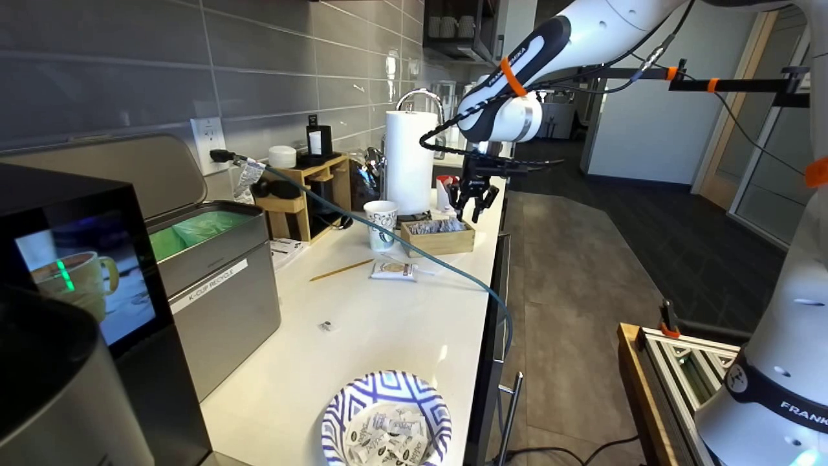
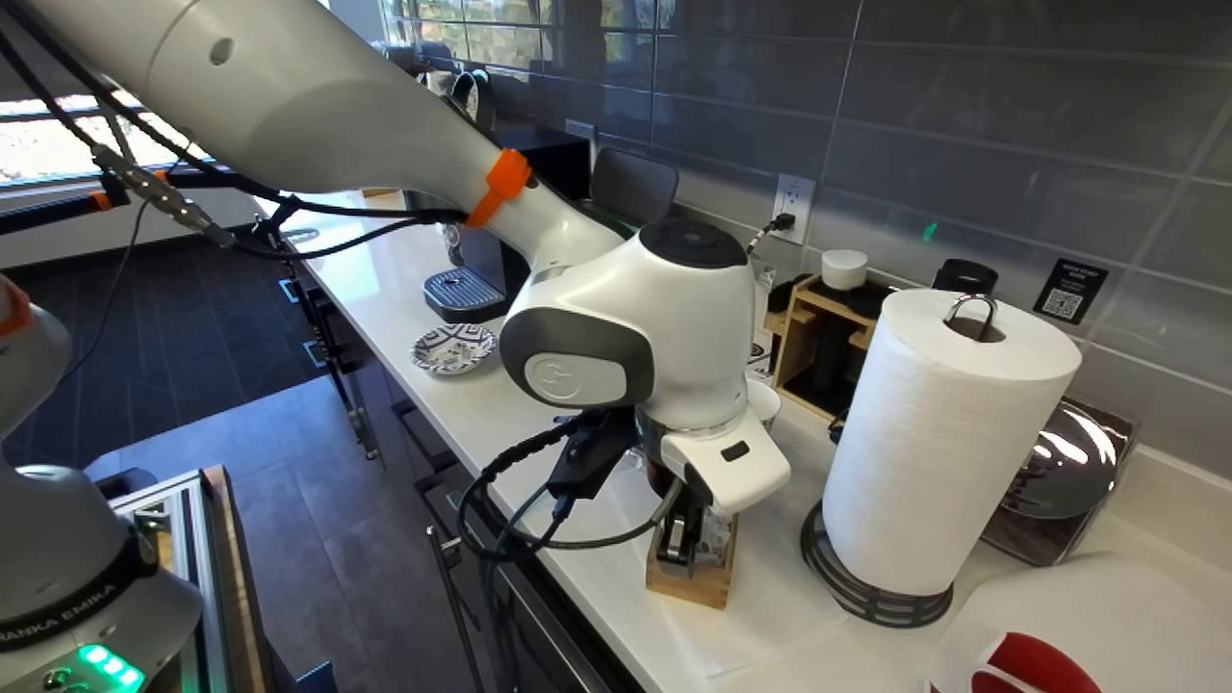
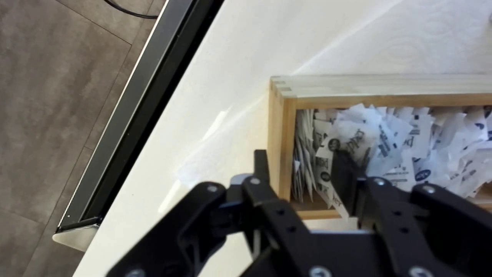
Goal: Move the wooden box to the right
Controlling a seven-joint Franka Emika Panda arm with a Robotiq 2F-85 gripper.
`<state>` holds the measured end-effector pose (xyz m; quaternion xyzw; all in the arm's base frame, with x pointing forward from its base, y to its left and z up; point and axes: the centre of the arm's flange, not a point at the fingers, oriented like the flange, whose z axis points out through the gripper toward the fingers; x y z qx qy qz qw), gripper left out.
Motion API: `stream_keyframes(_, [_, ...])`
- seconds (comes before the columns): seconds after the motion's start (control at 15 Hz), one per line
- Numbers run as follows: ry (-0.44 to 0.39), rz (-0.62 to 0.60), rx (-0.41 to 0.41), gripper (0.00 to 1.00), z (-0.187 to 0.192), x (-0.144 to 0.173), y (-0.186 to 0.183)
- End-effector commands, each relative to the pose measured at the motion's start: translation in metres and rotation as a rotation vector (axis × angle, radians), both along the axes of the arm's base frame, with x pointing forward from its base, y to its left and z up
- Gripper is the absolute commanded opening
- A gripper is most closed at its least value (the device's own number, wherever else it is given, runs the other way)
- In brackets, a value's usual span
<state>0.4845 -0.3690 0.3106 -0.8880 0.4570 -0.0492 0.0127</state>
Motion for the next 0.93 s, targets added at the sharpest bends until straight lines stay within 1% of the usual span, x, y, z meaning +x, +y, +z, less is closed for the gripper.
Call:
stream_keyframes(0.0, [0.008,-0.013,0.013,0.79,0.007,0.000,-0.002])
stream_keyframes(0.13, [0.021,-0.018,-0.004,0.95,0.019,-0.007,0.001])
stream_keyframes(0.2, [0.045,-0.029,-0.019,0.99,0.025,-0.010,0.001])
stream_keyframes(0.33, [0.070,-0.047,-0.027,1.00,0.030,-0.014,0.000])
stream_keyframes(0.6, [0.127,-0.041,-0.005,1.00,0.042,-0.016,0.012])
stream_keyframes(0.73, [0.134,-0.040,-0.003,1.00,0.049,-0.015,0.019])
stream_keyframes(0.87, [0.131,-0.031,-0.009,1.00,0.067,-0.017,0.030])
